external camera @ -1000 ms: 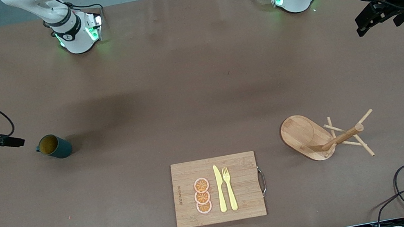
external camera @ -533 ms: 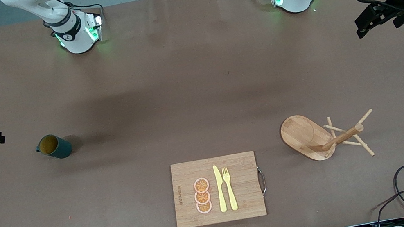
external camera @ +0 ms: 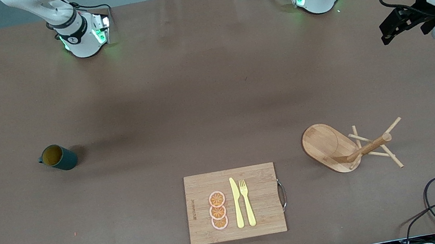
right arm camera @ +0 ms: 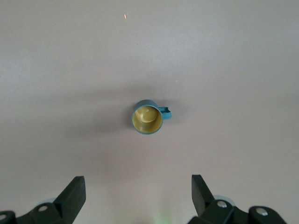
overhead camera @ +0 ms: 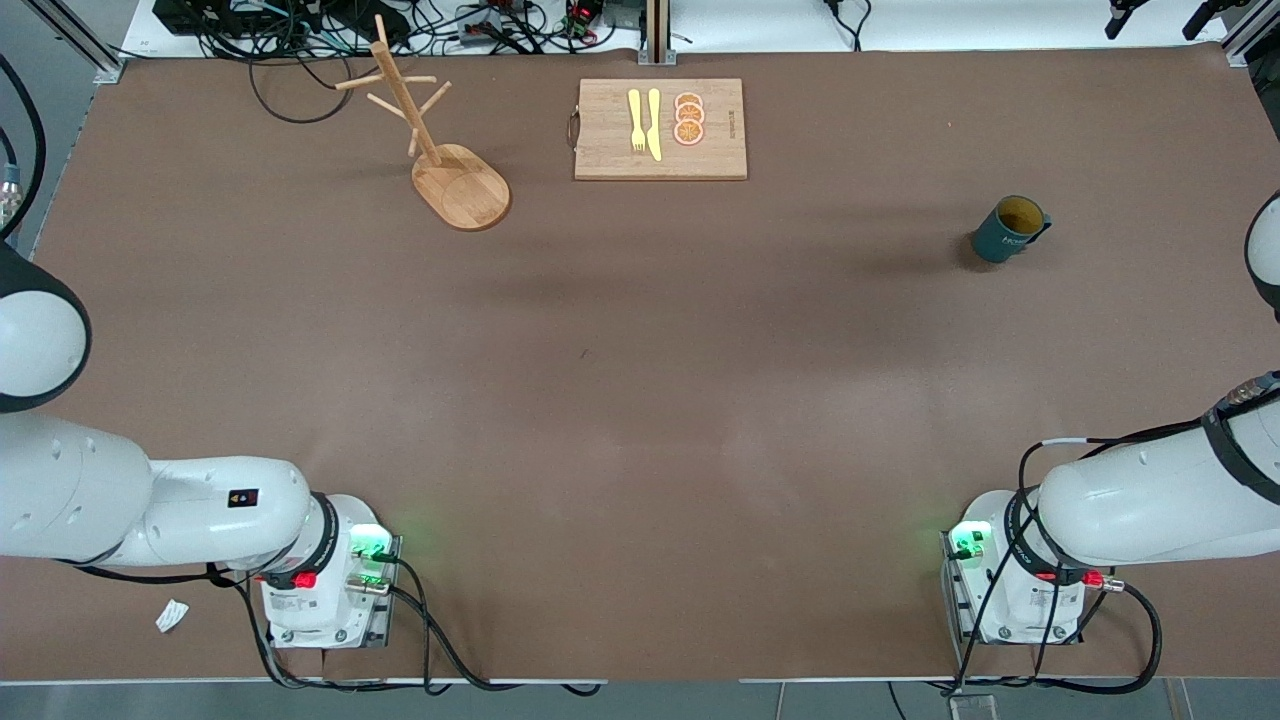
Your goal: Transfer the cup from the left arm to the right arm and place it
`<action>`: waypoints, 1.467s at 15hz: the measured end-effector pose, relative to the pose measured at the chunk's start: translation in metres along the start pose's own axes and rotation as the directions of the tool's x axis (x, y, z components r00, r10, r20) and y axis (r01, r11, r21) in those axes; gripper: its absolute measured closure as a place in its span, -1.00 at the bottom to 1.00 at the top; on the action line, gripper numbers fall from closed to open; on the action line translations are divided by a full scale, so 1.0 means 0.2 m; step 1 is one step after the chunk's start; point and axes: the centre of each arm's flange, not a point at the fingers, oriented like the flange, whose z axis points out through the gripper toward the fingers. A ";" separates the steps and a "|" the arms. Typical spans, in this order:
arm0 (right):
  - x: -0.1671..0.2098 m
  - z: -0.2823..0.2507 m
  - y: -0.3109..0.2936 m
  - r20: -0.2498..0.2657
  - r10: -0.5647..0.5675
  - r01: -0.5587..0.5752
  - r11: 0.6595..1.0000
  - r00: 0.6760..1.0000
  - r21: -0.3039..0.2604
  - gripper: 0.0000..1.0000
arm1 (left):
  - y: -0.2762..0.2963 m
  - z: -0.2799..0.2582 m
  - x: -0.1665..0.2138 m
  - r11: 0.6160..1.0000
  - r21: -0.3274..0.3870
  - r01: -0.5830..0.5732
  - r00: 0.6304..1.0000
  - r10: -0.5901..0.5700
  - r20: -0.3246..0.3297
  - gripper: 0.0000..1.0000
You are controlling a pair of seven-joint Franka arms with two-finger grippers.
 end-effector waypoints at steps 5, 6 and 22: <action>0.01 -0.01 0.00 -0.005 0.001 -0.001 1.000 1.000 -0.002 -1.00 | -0.01 0.00 0.00 1.000 0.000 0.004 1.000 -0.004 0.000 -1.00; 0.01 -0.02 0.00 -0.011 0.002 -0.002 1.000 1.000 -0.001 -1.00 | -0.01 0.00 0.00 1.000 0.000 0.005 1.000 -0.005 -0.001 -1.00; -0.17 -0.19 -0.11 -0.015 0.048 -0.048 0.999 0.999 -0.006 -1.00 | -0.04 -0.09 -0.01 1.000 -0.007 0.015 0.999 -0.015 -0.037 -1.00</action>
